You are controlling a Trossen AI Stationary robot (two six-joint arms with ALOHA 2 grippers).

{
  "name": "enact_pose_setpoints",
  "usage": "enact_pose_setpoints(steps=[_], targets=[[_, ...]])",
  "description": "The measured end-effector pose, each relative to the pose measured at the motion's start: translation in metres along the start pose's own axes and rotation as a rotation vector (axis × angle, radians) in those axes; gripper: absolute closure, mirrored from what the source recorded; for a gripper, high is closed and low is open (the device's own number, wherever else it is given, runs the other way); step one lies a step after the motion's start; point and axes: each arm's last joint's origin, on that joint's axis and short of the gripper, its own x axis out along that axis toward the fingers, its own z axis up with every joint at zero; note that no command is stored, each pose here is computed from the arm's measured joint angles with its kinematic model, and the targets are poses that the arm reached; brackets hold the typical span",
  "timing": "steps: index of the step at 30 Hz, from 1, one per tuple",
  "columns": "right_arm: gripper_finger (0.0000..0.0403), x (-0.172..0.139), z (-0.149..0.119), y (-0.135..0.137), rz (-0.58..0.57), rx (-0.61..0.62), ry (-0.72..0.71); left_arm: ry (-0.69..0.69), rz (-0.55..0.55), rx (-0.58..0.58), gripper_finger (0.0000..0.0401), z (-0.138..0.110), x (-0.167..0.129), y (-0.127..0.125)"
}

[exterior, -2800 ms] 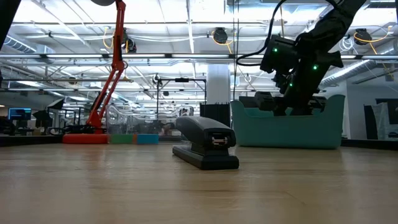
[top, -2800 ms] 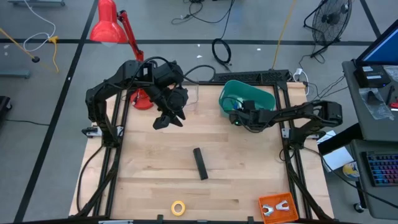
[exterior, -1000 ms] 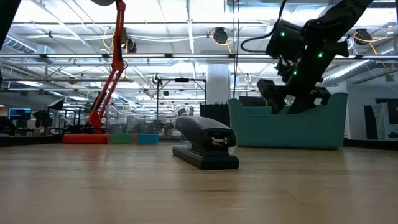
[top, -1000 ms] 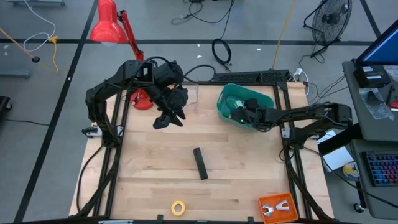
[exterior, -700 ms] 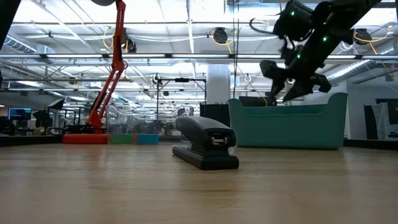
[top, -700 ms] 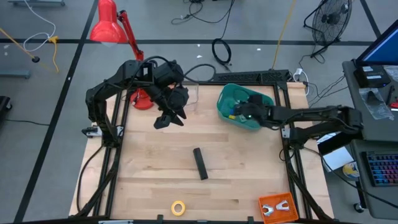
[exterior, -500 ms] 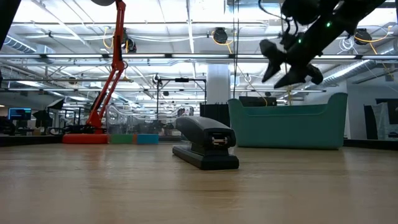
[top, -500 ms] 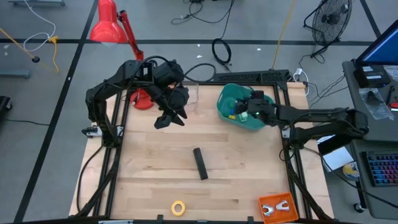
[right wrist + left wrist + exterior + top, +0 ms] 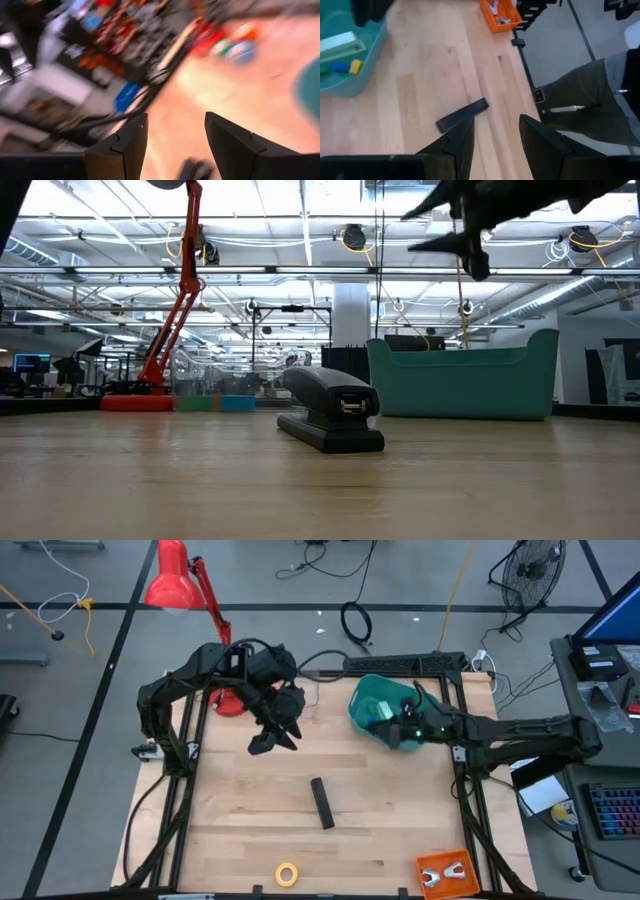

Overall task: Pick and place Stapler, Stapler remover, tape
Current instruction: Put the black stapler into the green bin

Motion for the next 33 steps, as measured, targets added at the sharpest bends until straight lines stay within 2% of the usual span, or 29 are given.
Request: enact_pose_setpoints(steps=[3, 10, 14, 18, 22, 29, 33], targets=[[0.0211, -0.003, -0.010, 0.013, 0.111, 0.024, 0.073, -0.007, 0.003, 0.004, 0.0245, 0.003, 0.007, -0.013], [0.0211, -0.018, -0.034, 0.041, 0.323, 0.079, 0.249, -0.055, 0.083, -0.029, 0.0245, 0.013, 0.030, -0.045], [0.0211, -0.032, -0.044, 0.058, 0.466, 0.098, 0.321, -0.103, 0.106, -0.121, 0.0245, 0.018, 0.057, -0.053], [0.0211, -0.047, -0.056, 0.071, 0.559, 0.091, 0.382, -0.118, 0.089, -0.289, 0.0245, 0.016, 0.095, -0.054], [0.0211, -0.057, -0.069, 0.078, 0.602, 0.037, 0.420, -0.119, 0.093, -0.427, 0.0245, 0.003, 0.139, -0.051], [0.0211, -0.072, -0.084, 0.087, 0.611, 0.003, 0.404, -0.025, 0.124, -0.710, 0.0245, -0.041, 0.203, -0.048], [0.0211, -0.081, -0.091, 0.090, 0.609, -0.021, 0.388, 0.020, 0.128, -0.739, 0.0245, -0.062, 0.224, -0.053]])
